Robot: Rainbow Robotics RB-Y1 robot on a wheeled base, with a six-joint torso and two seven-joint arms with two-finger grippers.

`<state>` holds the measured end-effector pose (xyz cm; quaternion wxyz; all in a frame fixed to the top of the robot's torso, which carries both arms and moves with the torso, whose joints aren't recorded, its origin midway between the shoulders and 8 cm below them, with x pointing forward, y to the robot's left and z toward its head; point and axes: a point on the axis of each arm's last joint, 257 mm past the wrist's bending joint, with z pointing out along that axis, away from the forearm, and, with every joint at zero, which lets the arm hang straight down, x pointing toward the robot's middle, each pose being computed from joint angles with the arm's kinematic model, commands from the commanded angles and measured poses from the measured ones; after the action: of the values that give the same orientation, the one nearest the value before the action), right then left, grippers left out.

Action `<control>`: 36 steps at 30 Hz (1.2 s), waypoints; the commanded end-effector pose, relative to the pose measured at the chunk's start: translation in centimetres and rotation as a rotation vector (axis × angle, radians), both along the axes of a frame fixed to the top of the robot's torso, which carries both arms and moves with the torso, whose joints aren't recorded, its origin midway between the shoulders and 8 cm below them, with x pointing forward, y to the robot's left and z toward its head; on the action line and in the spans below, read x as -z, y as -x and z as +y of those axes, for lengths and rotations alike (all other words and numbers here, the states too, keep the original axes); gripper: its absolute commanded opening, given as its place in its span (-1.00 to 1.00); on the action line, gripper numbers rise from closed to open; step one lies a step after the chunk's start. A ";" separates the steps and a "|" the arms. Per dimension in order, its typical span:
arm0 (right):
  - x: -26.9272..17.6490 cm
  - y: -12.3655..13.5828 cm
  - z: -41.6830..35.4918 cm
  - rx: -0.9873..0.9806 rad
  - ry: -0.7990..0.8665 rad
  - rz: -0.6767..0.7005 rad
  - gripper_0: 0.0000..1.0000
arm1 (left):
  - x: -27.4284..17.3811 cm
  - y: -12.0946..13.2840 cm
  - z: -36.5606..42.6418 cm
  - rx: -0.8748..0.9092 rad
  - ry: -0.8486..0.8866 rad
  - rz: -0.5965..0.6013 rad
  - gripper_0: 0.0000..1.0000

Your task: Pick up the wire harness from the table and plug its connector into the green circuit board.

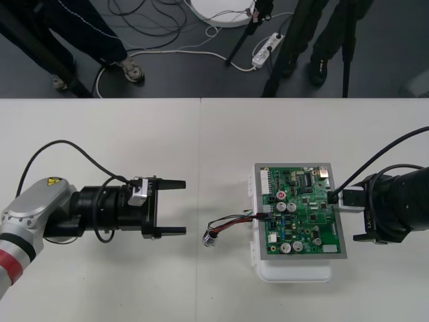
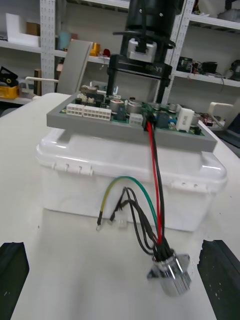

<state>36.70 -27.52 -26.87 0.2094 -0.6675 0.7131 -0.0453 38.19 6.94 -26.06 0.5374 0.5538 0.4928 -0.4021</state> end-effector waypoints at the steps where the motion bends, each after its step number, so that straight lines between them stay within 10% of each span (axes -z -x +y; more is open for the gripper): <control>1: -2.9 -0.7 -0.7 -0.021 -0.018 -0.037 1.00 | -0.8 2.8 3.7 0.095 -0.015 -0.049 1.00; 36: -17.5 5.4 1.6 -0.183 -0.597 -0.028 1.00 | -9.5 8.7 15.3 0.102 -0.287 0.021 1.00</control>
<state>31.65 -23.99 -10.22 0.4112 -0.6212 0.6387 0.1924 31.41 20.85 -18.58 0.4502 0.6404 0.5154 -0.3487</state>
